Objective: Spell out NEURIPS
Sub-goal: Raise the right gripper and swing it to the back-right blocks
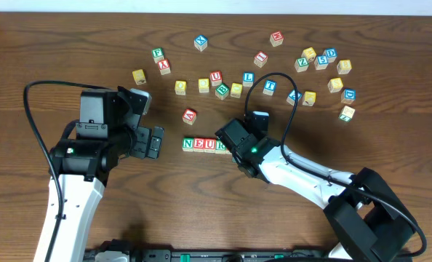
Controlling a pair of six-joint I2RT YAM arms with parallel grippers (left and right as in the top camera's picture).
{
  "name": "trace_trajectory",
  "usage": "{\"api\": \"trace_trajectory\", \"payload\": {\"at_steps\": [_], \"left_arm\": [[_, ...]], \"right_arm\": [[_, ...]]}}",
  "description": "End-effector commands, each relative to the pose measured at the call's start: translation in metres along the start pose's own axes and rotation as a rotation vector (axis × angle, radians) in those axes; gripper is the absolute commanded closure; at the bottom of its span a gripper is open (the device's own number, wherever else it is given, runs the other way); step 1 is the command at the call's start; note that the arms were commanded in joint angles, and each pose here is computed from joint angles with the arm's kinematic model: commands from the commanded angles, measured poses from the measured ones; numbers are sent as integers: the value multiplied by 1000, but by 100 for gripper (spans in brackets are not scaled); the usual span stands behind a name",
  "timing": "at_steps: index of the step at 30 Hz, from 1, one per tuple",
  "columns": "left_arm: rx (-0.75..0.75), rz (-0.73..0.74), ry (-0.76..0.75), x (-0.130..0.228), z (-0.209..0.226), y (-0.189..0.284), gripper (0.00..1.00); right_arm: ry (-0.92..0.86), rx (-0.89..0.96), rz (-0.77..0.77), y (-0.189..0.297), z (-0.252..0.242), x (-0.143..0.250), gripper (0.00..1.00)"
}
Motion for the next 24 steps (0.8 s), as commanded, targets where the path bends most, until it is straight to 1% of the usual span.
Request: {"api": "trace_trajectory", "payload": {"at_steps": [1, 24], "left_arm": [[-15, -25, -7, -7, 2, 6, 2], [-15, -24, -6, -7, 2, 6, 2]], "right_arm": [[20, 12, 4, -3, -2, 2, 99], [49, -30, -3, -3, 4, 0, 99]]}}
Point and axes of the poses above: each gripper's point midway between its finger pads, its own y axis back along the fingers, its own z axis along the line the jaws close on, x = y × z, the point moved 7 cm from there along y, back along the fingers, and after that the axes turned 2 degrees about y, right-handed, at the moved point
